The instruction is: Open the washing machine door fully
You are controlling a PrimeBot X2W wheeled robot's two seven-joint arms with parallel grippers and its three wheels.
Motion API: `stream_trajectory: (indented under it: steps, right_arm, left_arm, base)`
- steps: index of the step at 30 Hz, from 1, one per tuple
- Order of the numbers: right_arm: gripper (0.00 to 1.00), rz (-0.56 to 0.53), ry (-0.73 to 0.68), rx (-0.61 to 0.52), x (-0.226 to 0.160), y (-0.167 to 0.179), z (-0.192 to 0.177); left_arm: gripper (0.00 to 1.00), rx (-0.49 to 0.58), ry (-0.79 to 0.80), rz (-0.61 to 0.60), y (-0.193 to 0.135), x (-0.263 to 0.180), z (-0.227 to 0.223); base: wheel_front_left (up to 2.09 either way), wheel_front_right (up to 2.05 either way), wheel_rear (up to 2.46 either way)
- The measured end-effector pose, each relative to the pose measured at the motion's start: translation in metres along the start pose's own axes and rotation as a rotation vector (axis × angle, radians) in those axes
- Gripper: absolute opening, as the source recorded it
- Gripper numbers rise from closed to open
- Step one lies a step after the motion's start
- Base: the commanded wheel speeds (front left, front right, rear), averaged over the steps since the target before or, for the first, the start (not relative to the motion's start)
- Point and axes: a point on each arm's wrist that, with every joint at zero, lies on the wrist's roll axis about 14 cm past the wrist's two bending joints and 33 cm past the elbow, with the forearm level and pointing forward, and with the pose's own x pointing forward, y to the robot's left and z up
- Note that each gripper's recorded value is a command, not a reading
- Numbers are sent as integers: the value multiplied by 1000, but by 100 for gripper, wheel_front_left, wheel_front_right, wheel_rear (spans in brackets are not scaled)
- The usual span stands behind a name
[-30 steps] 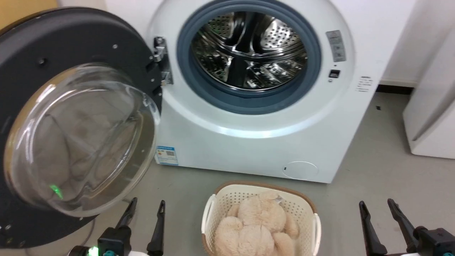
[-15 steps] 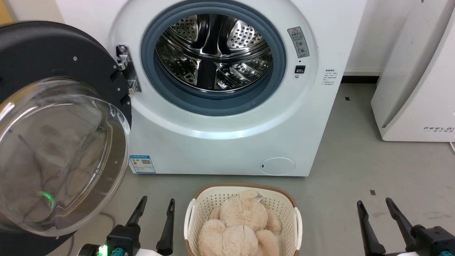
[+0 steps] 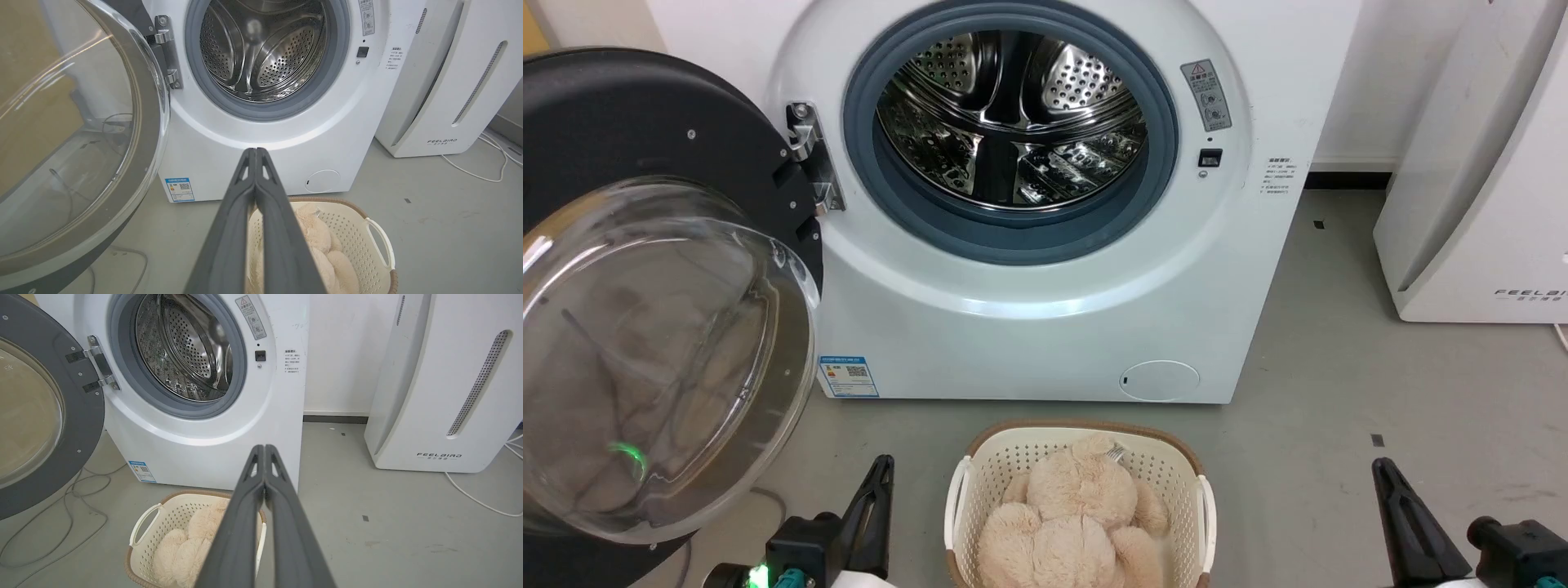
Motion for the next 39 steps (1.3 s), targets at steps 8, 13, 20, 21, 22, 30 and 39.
stream_trajectory:
  steps: [8,13,20,21,22,30,39]
  right_arm:
    - [0,-2,10,0,0,0,-3]
    - [0,-1,15,-6,0,0,-5]
    - [0,3,5,-17,5,1,-1]
    - [0,3,6,-17,5,1,-2]
    - [0,3,8,-20,5,1,-2]
    - [0,4,10,-25,7,1,-3]
    - [0,6,14,-31,9,2,-4]
  left_arm:
    - [0,5,10,5,1,1,-1]
    - [0,11,14,8,2,1,-1]
    - [0,14,18,14,5,2,-1]
    - [0,16,18,14,5,2,-1]
    - [0,18,17,14,5,3,0]
    - [0,23,22,18,6,4,0]
    - [0,26,18,23,7,8,3]
  base:
    - [0,0,0]
    - [0,0,0]
    - [0,0,0]
    - [0,0,0]
    - [0,0,0]
    - [0,0,0]
    - [0,0,0]
